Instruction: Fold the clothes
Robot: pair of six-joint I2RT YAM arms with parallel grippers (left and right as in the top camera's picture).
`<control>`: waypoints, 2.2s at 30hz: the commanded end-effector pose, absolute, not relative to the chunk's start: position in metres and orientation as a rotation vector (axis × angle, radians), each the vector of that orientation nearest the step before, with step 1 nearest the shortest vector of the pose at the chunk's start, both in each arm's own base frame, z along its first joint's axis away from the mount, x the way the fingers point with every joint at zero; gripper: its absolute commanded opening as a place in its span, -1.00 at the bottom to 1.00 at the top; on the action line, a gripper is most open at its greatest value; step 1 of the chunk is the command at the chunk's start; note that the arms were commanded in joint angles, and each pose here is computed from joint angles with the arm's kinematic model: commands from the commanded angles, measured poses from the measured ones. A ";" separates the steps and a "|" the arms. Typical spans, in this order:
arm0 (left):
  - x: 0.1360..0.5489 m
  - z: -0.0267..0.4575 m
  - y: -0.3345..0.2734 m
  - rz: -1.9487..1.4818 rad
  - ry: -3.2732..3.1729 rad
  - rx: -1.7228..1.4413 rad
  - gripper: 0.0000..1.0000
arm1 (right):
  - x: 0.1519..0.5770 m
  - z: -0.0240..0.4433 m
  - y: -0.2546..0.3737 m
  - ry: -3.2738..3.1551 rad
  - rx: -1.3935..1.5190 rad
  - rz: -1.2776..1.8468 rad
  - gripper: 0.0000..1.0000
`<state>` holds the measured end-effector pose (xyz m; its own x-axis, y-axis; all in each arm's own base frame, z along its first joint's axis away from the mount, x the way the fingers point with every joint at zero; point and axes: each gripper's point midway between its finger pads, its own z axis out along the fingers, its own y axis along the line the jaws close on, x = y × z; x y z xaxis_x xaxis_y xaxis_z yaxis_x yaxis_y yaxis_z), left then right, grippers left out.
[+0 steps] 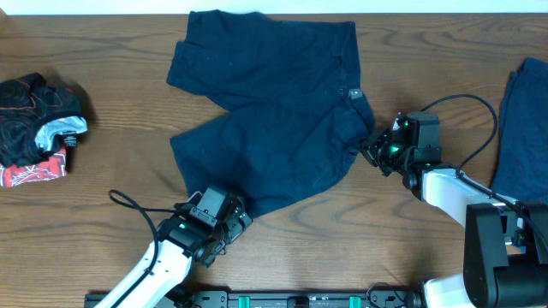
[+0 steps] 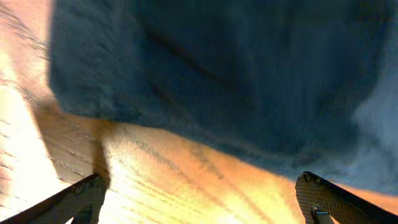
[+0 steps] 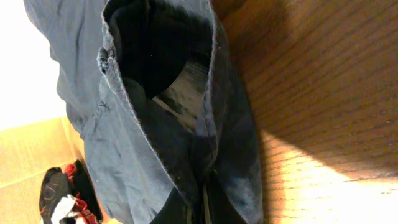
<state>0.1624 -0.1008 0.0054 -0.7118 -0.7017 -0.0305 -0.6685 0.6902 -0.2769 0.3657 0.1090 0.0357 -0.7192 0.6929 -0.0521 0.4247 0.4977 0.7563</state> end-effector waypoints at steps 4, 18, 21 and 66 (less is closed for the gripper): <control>0.168 -0.007 -0.055 -0.141 2.578 -1.338 0.97 | 0.366 0.033 0.106 2.399 0.920 1.060 -0.97; 0.197 -0.021 -0.046 -0.251 2.507 -1.507 0.63 | 0.366 0.033 0.106 2.400 0.919 1.063 -0.97; 0.195 -0.026 -0.049 -0.254 2.530 -1.516 0.47 | 0.366 0.033 0.106 2.399 0.921 1.058 -0.97; 0.311 0.144 -0.069 -0.310 2.472 -0.650 -0.88 | 0.350 0.148 -0.053 2.566 0.657 -0.155 -0.97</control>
<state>0.2967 -0.0982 0.1138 -0.7847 -0.5376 -0.3085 -0.3856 0.8131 -0.4361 0.3440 -0.0133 0.1029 -0.8520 0.4307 -0.2976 0.4036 0.9024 0.1507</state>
